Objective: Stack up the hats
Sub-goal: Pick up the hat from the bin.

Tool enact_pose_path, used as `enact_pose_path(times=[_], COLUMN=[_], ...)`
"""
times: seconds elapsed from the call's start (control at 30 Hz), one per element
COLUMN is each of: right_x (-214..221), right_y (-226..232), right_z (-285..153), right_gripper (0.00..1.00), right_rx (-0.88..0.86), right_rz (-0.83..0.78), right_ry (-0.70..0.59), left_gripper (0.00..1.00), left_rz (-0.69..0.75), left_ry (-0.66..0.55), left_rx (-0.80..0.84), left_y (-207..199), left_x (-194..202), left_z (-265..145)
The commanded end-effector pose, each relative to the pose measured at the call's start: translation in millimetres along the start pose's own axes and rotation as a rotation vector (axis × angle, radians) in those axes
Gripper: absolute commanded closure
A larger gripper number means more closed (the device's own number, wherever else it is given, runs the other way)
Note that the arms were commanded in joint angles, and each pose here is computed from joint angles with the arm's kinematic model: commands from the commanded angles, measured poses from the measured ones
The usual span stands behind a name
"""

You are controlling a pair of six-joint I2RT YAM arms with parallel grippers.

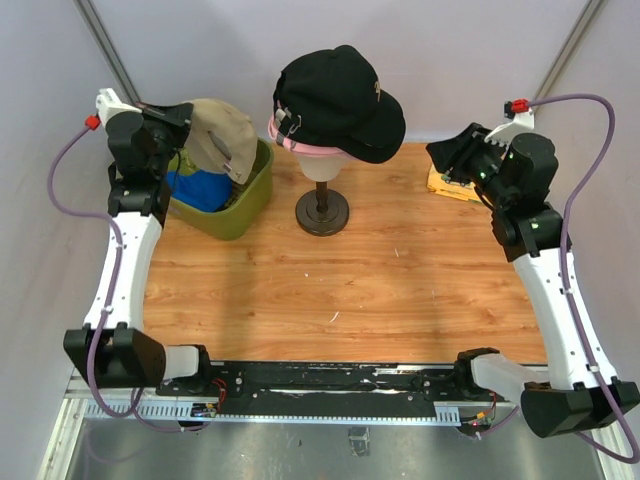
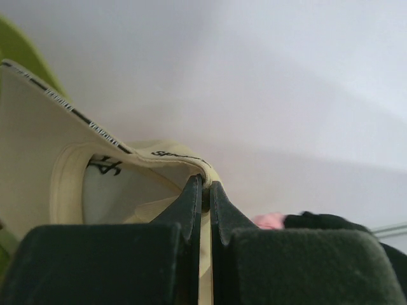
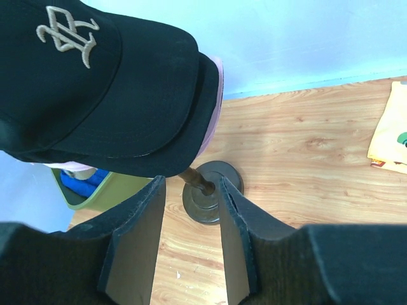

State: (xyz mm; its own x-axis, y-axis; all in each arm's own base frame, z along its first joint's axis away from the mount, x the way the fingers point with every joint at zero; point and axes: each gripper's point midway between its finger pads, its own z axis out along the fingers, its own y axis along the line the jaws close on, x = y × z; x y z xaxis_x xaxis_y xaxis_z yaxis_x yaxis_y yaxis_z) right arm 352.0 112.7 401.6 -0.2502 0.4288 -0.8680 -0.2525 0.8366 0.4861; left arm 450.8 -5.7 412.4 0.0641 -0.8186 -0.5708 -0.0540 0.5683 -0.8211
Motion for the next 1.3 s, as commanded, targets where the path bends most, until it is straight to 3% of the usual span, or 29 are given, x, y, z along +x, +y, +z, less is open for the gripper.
enact_pose_path(times=[0.0,0.2,0.57,0.8,1.03,1.27], right_x=[-29,-48,-56,-55,-56,-67], right_y=[24,45,77,103,142,172], right_z=[-17,-34,-56,-61,-67,-80], right_gripper=[0.6,0.6,0.58,0.56,0.46,0.37], right_rx=[-0.068,-0.142,-0.282,-0.429,-0.674,-0.903], right_rz=[-0.043,-0.047,-0.012,0.041,0.119,0.188], right_ry=[-0.085,-0.148,-0.163,-0.129,-0.07,-0.059], left_gripper=[1.0,0.99,1.0,1.0,1.0,1.0], left_rz=[-0.082,-0.169,-0.143,-0.231,-0.229,-0.297], left_ry=[-0.157,-0.092,-0.007,0.178,0.389,0.598], left_rx=[0.185,0.328,0.485,0.696,0.924,1.097], left_y=[-66,-103,-157,-205,-265,-297], left_x=[-54,-53,-63,-53,-57,-62], left_z=[-42,-75,-165,-225,-286,-337])
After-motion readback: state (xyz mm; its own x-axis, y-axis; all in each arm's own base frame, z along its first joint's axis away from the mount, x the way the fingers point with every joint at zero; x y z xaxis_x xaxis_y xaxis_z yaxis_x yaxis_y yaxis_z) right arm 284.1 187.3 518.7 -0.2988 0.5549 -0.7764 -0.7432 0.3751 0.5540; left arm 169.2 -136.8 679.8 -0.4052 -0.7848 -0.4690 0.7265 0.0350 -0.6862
